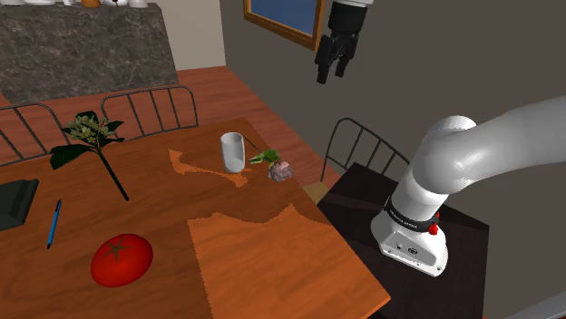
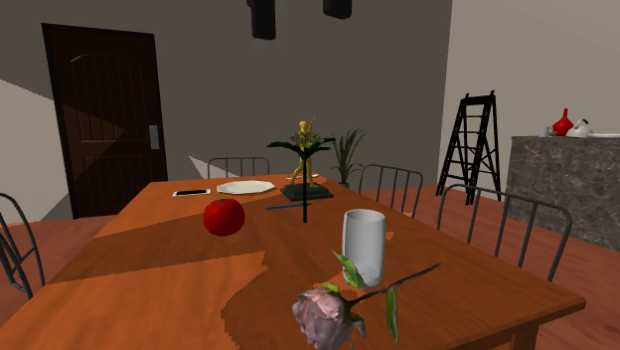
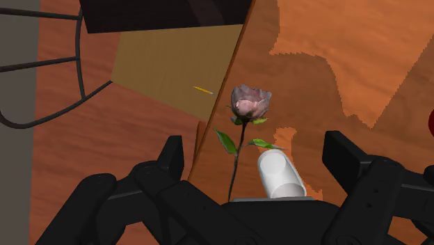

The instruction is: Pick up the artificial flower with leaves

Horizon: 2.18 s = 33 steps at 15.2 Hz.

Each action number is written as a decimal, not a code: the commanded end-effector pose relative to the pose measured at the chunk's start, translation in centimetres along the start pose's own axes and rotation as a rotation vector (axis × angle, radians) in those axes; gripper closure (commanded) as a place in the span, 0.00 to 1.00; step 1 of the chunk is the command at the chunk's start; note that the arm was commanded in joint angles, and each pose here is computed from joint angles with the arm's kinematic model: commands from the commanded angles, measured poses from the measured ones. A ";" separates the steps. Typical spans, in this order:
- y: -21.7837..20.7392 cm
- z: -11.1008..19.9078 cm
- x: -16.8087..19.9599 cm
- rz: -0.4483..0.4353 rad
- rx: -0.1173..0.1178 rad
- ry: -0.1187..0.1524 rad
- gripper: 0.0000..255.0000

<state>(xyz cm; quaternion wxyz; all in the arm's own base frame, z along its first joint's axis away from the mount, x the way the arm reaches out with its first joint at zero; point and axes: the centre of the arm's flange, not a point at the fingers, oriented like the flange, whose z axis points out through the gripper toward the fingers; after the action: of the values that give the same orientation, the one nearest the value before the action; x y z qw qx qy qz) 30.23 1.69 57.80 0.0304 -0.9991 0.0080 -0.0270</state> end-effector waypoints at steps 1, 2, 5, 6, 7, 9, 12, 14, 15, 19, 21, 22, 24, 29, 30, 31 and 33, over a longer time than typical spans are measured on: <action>0.0 0.0 0.0 0.000 0.000 0.000 0.00; 0.1 1.1 0.7 0.000 0.005 -0.001 0.00; 0.4 4.4 2.9 0.001 0.018 -0.002 0.00; 0.4 5.6 3.6 0.002 0.023 -0.003 0.00; 0.5 6.7 4.3 0.002 0.027 -0.004 0.00; 0.6 8.9 5.8 0.002 0.037 -0.005 0.00; 0.8 12.2 7.9 0.003 0.050 -0.007 0.00; 0.9 14.5 9.4 0.004 0.059 -0.008 0.00; 0.9 15.6 10.1 0.004 0.064 -0.008 0.00; 1.0 20.1 13.0 0.005 0.082 -0.011 0.00; 1.0 22.3 14.4 0.006 0.091 -0.012 0.00; 1.0 23.4 15.1 0.006 0.096 -0.013 0.00; 1.0 25.7 16.5 0.007 0.105 -0.014 0.00; 0.8 31.3 20.1 0.008 0.128 -0.017 0.00; 0.8 32.4 20.8 0.009 0.133 -0.017 0.00; 0.8 33.1 21.2 0.009 0.135 -0.018 0.00; 0.8 34.1 21.1 0.009 0.135 -0.018 0.00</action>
<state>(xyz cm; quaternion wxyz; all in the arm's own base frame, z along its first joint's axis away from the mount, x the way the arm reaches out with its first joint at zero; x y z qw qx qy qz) 53.07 2.62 25.46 0.0975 -0.9950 0.0103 -0.0183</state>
